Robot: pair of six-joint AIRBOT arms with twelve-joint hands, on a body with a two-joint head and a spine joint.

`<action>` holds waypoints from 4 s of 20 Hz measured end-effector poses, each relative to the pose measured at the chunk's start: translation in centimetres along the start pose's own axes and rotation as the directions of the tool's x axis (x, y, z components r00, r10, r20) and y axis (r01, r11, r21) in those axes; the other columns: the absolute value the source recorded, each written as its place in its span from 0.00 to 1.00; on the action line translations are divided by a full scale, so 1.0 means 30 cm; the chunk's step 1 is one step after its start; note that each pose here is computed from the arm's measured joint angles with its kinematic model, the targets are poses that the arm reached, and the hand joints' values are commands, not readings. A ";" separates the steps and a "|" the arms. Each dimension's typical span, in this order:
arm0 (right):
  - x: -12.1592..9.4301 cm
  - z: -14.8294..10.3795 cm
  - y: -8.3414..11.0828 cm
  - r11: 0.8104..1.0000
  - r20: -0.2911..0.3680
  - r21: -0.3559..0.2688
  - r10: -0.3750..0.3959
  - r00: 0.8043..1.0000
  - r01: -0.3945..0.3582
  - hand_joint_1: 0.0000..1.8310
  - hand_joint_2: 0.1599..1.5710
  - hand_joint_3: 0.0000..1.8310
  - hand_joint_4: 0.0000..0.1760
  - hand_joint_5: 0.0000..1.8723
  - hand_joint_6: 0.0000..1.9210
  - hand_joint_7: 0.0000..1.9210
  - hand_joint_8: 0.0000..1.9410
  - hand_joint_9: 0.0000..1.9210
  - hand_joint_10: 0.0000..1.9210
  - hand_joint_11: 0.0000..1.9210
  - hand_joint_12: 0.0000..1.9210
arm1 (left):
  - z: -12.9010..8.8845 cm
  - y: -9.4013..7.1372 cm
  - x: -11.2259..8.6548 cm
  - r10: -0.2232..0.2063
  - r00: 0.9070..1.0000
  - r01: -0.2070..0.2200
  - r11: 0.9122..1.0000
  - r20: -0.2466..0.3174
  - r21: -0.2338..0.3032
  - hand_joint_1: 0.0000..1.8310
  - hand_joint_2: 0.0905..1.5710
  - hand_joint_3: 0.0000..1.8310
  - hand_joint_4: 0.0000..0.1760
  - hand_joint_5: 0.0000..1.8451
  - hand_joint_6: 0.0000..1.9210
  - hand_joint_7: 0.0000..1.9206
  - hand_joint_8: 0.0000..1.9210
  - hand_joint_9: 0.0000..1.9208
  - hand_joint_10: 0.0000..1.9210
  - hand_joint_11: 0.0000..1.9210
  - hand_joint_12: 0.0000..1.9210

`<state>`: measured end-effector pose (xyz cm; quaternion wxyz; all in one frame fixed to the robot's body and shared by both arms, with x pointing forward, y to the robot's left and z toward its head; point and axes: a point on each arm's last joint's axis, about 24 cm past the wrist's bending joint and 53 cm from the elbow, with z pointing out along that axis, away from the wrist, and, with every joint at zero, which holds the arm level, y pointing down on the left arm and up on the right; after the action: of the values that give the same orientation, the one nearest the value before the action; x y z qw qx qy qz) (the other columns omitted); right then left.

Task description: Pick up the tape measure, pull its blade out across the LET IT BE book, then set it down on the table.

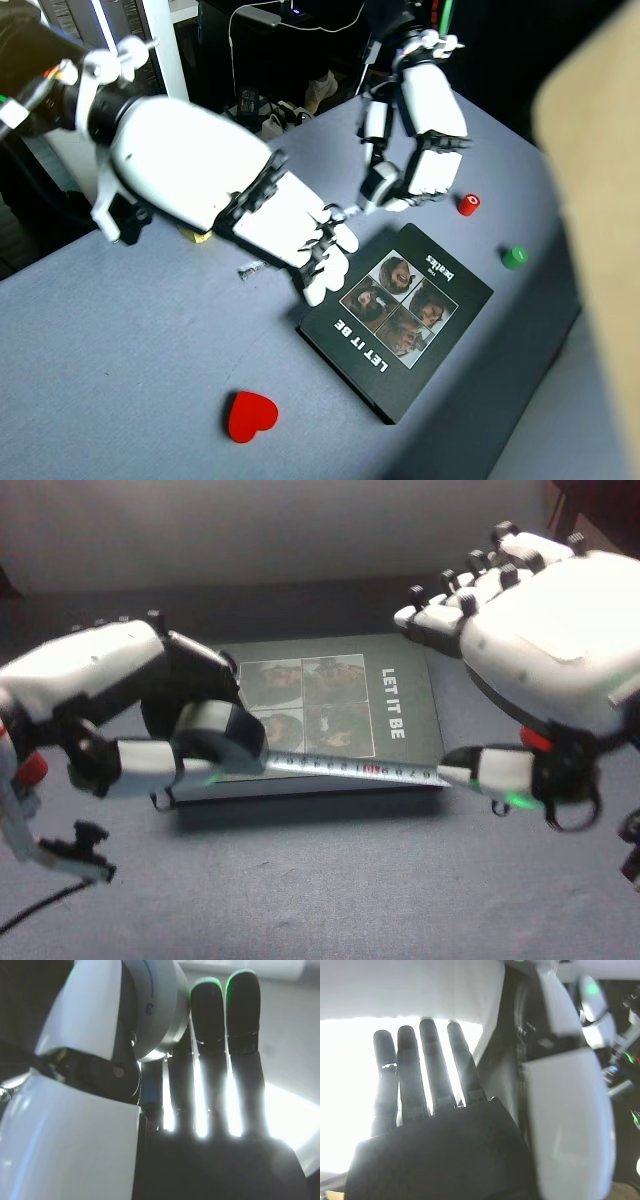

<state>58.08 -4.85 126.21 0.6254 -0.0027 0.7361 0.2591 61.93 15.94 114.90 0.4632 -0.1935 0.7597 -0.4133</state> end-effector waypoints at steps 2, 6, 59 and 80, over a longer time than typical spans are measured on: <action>0.002 0.042 -0.013 0.998 -0.034 0.046 0.044 0.998 -0.042 0.52 0.64 0.00 0.00 0.28 0.01 0.29 0.00 0.27 0.01 0.11 0.48 | 0.025 -0.010 -0.052 0.027 1.000 -0.027 1.000 0.001 -0.001 0.75 0.70 0.00 0.00 0.49 0.50 0.54 0.49 0.44 0.68 0.39 0.62; -0.094 0.119 -0.021 0.992 0.015 0.084 0.089 0.996 -0.090 0.54 0.65 0.00 0.00 0.32 0.01 0.35 0.01 0.32 0.01 0.14 0.47 | 0.053 0.002 -0.124 0.025 1.000 -0.025 0.999 0.003 -0.023 0.75 0.70 0.00 0.00 0.49 0.50 0.54 0.49 0.44 0.68 0.39 0.62; 0.047 0.387 -0.029 0.963 -0.106 0.197 0.205 0.973 -0.182 0.55 0.65 0.00 0.00 0.36 0.00 0.40 0.00 0.37 0.00 0.18 0.49 | 0.099 0.063 -0.240 -0.122 0.986 0.135 0.985 0.114 -0.111 0.75 0.70 0.00 0.00 0.48 0.52 0.53 0.50 0.44 0.68 0.40 0.62; 0.048 0.393 -0.042 0.964 -0.103 0.201 0.197 0.975 -0.174 0.56 0.66 0.00 0.00 0.37 0.00 0.40 0.00 0.37 0.00 0.17 0.49 | 0.099 0.063 -0.242 -0.122 0.986 0.135 0.985 0.115 -0.111 0.75 0.70 0.00 0.00 0.48 0.52 0.53 0.51 0.43 0.68 0.40 0.62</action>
<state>69.00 -0.94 123.41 0.5495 0.1105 0.7913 0.2444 68.26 20.61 116.64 0.4636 -0.2912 0.7427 -0.3856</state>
